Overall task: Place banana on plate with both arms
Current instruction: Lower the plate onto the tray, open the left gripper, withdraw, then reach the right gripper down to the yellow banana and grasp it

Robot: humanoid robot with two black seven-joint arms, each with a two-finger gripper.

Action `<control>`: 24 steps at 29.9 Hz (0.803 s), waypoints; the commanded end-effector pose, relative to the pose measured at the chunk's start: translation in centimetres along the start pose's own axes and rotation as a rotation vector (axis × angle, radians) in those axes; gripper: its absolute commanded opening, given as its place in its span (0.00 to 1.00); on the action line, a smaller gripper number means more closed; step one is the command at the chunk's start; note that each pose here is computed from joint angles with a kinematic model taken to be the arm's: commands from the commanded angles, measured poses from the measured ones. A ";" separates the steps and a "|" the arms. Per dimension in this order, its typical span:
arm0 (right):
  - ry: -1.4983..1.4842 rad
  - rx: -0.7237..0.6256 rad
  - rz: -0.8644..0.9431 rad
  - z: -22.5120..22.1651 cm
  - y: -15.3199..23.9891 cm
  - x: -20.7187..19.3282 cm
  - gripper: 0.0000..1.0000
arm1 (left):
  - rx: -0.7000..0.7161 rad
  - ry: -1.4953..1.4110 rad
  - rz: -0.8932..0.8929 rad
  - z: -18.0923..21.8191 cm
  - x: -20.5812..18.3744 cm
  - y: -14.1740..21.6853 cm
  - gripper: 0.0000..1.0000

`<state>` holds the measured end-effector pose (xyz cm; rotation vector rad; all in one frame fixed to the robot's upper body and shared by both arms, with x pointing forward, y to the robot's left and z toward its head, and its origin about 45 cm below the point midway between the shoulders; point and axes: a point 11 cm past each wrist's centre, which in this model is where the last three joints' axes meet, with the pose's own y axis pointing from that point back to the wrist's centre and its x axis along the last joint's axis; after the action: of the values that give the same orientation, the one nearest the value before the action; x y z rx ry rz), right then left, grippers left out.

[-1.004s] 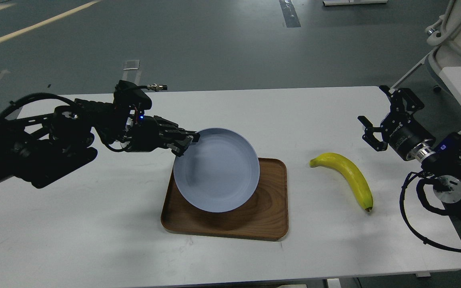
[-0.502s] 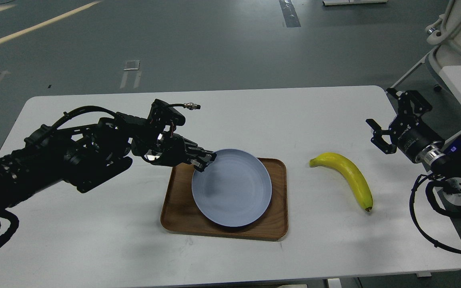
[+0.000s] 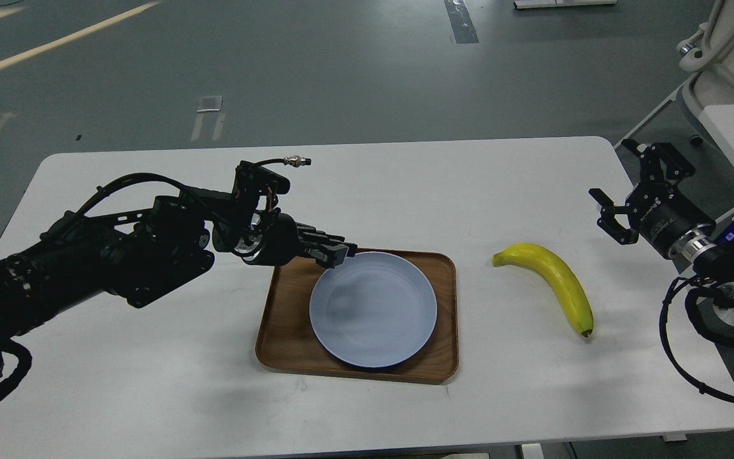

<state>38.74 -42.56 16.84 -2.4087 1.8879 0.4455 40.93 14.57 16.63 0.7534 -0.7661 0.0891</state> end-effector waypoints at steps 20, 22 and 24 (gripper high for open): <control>0.305 -0.093 -0.116 -4.9 1.3 0.6 1.00 | -0.467 1.394 1.004 -11.9 1.1 17.5 0.98; 0.500 -0.164 -0.219 -6.2 1.3 -0.5 1.00 | -0.460 1.410 1.018 -12.2 0.3 17.7 0.98; 0.759 -0.242 -0.313 -8.6 1.9 -1.0 1.00 | -0.459 1.416 1.015 -12.2 0.1 17.5 0.98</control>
<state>38.69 -43.89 22.79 -2.9467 1.7868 0.0294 42.79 35.07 21.57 -0.2827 0.2760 1.1740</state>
